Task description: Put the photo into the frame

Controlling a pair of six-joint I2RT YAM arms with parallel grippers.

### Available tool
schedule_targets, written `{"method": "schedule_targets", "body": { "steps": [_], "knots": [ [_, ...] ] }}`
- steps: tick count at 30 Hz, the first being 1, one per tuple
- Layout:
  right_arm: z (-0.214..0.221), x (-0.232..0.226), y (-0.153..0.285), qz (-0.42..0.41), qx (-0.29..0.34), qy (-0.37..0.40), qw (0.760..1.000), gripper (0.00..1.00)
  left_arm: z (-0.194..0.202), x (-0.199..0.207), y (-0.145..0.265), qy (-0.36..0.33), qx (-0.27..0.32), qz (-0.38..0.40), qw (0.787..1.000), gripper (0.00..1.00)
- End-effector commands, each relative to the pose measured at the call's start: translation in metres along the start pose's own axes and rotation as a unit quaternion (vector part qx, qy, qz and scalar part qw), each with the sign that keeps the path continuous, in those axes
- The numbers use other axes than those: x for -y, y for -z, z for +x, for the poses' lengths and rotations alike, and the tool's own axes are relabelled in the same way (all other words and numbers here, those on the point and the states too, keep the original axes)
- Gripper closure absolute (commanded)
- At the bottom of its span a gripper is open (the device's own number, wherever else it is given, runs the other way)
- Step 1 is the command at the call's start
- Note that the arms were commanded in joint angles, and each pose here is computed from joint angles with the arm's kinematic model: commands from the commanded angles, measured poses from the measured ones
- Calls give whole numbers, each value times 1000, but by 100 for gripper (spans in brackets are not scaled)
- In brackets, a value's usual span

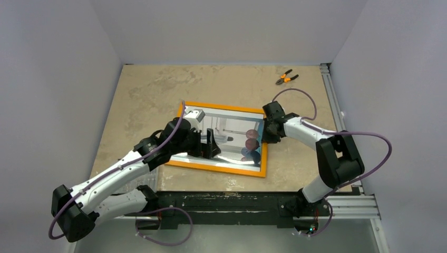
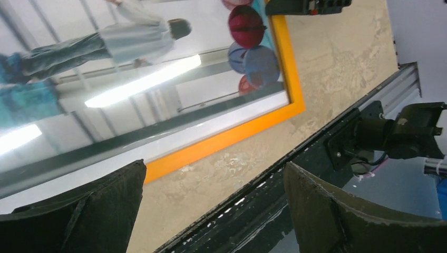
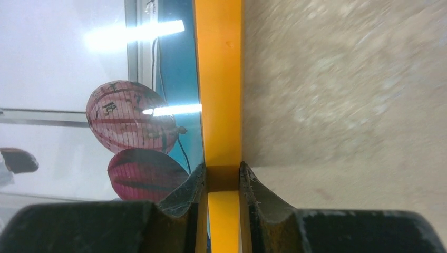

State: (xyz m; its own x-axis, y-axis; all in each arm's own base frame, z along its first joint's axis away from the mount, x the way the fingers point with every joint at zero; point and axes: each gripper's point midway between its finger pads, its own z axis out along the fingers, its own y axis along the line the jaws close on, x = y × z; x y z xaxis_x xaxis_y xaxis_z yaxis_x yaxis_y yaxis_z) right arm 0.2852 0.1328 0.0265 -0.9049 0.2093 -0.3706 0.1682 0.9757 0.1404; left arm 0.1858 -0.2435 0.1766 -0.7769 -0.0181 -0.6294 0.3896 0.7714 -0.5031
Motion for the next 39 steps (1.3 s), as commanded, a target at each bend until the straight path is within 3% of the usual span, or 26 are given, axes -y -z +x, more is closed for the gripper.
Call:
{"method": "schedule_targets", "body": {
  "steps": [1, 3, 4, 7, 10, 18, 24, 30, 35, 39],
  "knots": [
    [-55, 42, 6, 77, 63, 25, 995, 96, 4, -30, 2, -5, -2, -48, 999, 0],
    [-68, 54, 9, 98, 70, 34, 992, 94, 5, -43, 0, 3, -5, -71, 997, 0],
    [-73, 60, 10, 108, 70, 36, 991, 87, 5, -51, -1, 7, -8, -84, 996, 1],
    [-86, 72, 14, 126, 80, 35, 988, 52, 8, -78, -6, 24, -23, -134, 990, 1],
    [-91, 68, 22, 114, 85, 27, 990, 37, 11, -108, -10, 39, -40, -191, 980, 1],
    [-52, 45, 55, 10, 72, -29, 997, 31, 8, -167, -18, 67, -52, -292, 953, 3],
    [9, 54, 38, -9, 20, -68, 997, 31, 19, -190, -35, 85, -81, -311, 943, 11],
    [30, 60, 14, 1, -7, -92, 996, 31, 26, -186, -46, 95, -107, -294, 945, 32],
    [15, 36, 2, -47, -20, -84, 995, 32, 36, -181, -55, 111, -126, -274, 947, 56],
    [-9, 17, 2, -77, -17, -67, 995, 32, 45, -173, -59, 127, -131, -246, 952, 68]
  ]
}}
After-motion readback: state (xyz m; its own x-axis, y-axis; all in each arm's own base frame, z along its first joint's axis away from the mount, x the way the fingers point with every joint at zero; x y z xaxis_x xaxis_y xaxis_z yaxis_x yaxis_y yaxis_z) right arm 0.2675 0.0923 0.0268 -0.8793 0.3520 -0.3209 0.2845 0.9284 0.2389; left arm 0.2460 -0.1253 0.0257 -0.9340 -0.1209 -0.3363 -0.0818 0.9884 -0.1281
